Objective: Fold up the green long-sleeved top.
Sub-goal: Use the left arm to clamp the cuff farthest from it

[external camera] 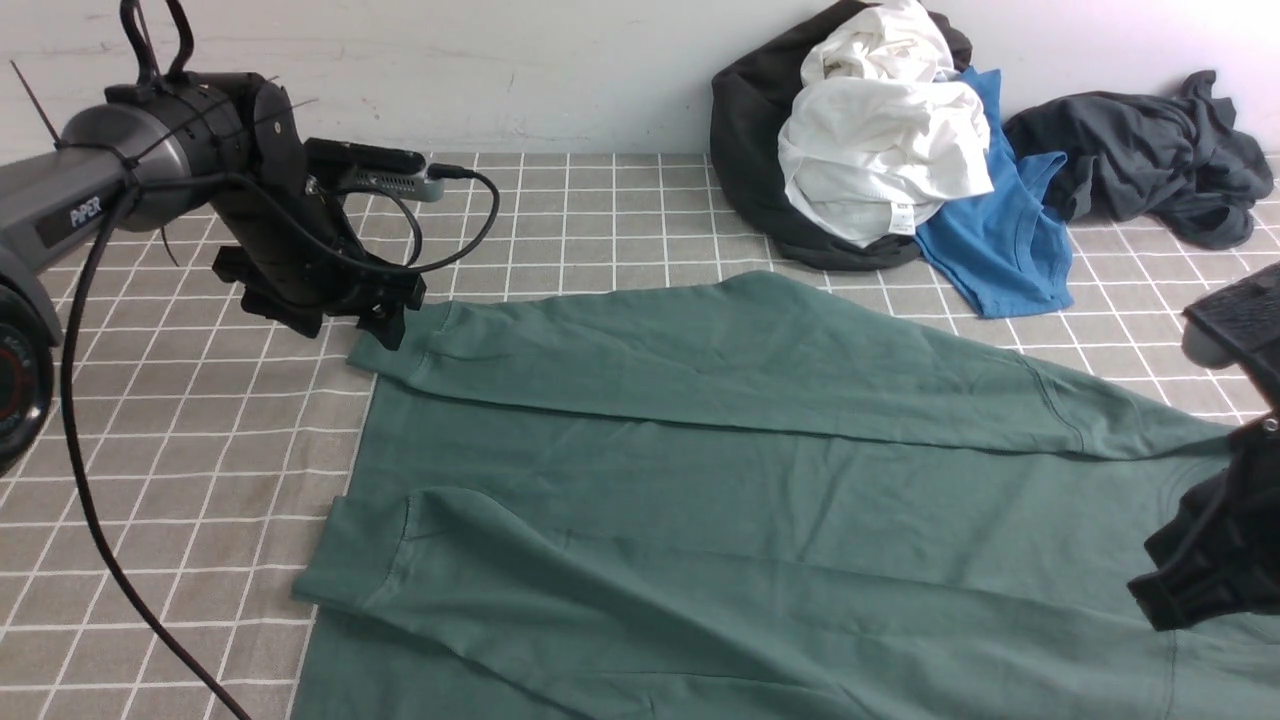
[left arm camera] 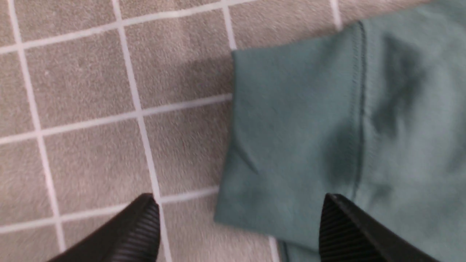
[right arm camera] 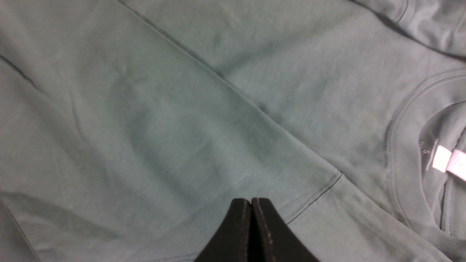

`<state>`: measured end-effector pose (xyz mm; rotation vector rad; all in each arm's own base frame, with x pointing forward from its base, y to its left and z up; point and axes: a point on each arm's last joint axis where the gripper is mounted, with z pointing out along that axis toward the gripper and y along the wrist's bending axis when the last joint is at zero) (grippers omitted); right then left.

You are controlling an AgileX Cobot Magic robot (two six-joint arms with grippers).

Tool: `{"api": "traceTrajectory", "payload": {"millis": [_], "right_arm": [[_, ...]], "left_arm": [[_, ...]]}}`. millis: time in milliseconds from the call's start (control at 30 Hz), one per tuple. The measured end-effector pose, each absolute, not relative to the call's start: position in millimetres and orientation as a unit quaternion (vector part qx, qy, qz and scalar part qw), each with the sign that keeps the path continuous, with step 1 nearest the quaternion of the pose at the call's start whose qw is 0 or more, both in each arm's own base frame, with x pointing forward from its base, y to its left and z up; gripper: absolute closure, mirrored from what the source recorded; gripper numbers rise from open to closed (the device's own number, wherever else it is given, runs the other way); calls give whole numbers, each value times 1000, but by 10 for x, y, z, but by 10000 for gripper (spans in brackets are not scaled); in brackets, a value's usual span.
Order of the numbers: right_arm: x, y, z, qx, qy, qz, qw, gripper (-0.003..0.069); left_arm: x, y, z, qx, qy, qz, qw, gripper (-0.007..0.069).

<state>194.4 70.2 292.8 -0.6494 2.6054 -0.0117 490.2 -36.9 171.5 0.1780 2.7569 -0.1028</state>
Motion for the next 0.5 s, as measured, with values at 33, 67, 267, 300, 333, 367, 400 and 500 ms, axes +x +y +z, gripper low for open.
{"api": "traceTrajectory", "payload": {"millis": [33,67,267,300,333,367,400,500], "right_arm": [[1952,706,2918,-236,946,-4,224,675],[1961,711,2905,-236,946,-4,221,675],[1985,723,2892,-235,947,-2,221,675],[1986,724,2892,-235,946,-2,221,675],[1986,724,2892,-235,946,-2,221,675],[1986,724,2892,-235,946,-2,221,675],[1986,724,2892,-235,946,-2,221,675],[1986,724,2892,-235,947,-2,221,675]], "left_arm": [[4925,-372,1677,62,980,-37,186,99],[4951,-379,1640,61,980,-41,185,107],[4980,-420,1516,48,982,-65,173,200],[4982,-428,1520,45,981,-69,174,244],[4983,-432,1523,44,981,-72,174,281],[4983,-434,1525,43,981,-73,175,320],[4983,-436,1527,43,981,-74,174,370],[4980,-438,1529,42,981,-76,172,480]]}}
